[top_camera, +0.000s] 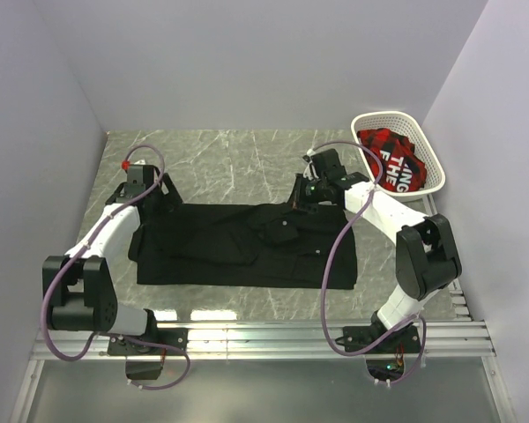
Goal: Fold and stack the long sleeve shirts
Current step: Fold the shirt
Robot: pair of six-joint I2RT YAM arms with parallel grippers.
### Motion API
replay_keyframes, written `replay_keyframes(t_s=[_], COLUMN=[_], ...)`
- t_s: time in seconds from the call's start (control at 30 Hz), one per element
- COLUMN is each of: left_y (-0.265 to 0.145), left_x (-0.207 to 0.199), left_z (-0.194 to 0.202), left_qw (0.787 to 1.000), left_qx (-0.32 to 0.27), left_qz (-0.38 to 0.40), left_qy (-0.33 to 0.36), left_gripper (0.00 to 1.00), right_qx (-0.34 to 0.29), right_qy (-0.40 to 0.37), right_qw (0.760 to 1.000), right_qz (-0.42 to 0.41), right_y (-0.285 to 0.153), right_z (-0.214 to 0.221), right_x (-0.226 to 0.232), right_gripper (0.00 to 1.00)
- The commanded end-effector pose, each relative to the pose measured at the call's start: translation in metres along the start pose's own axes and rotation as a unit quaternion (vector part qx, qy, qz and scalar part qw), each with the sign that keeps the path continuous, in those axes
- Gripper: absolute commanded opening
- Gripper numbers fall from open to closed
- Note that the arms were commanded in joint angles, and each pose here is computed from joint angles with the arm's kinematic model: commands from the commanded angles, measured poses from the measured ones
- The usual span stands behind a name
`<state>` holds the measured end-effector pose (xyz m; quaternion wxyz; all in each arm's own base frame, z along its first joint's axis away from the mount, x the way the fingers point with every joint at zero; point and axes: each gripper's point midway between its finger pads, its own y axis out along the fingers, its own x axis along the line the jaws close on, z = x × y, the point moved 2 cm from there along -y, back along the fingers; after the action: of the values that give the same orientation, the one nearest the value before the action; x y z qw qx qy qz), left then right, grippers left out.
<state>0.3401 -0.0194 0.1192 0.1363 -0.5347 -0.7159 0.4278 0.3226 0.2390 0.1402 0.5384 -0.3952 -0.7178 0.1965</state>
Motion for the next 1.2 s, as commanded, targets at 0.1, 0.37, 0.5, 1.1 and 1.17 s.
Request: replay_keyframes(t_s=[0.1, 0.37, 0.5, 1.1, 1.17], left_y=[-0.012, -0.037, -0.041, -0.024, -0.025], left_x=[-0.015, -0.010, -0.010, -0.001, -0.002], left_z=[-0.009, 0.030, 0.049, 0.064, 0.061], left_qw=[0.999, 0.994, 0.990, 0.993, 0.993], left_qx=[-0.006, 0.019, 0.026, 0.079, 0.074], left_qz=[0.042, 0.070, 0.096, 0.060, 0.063], left_qy=[0.004, -0.079, -0.102, -0.062, -0.060], left_gripper=[0.95, 0.93, 0.90, 0.90, 0.90], right_qx=[-0.040, -0.031, -0.023, -0.017, -0.023], right_qy=[-0.012, -0.007, -0.005, 0.004, 0.005], right_qw=[0.999, 1.000, 1.000, 1.000, 1.000], right_qz=[-0.019, -0.001, 0.008, 0.002, 0.003], right_y=[-0.026, -0.024, -0.029, -0.057, -0.059], right_z=[-0.023, -0.024, -0.024, -0.014, -0.014], right_x=[0.028, 0.023, 0.025, 0.041, 0.041], right_gripper=[0.02, 0.03, 0.05, 0.10, 0.10])
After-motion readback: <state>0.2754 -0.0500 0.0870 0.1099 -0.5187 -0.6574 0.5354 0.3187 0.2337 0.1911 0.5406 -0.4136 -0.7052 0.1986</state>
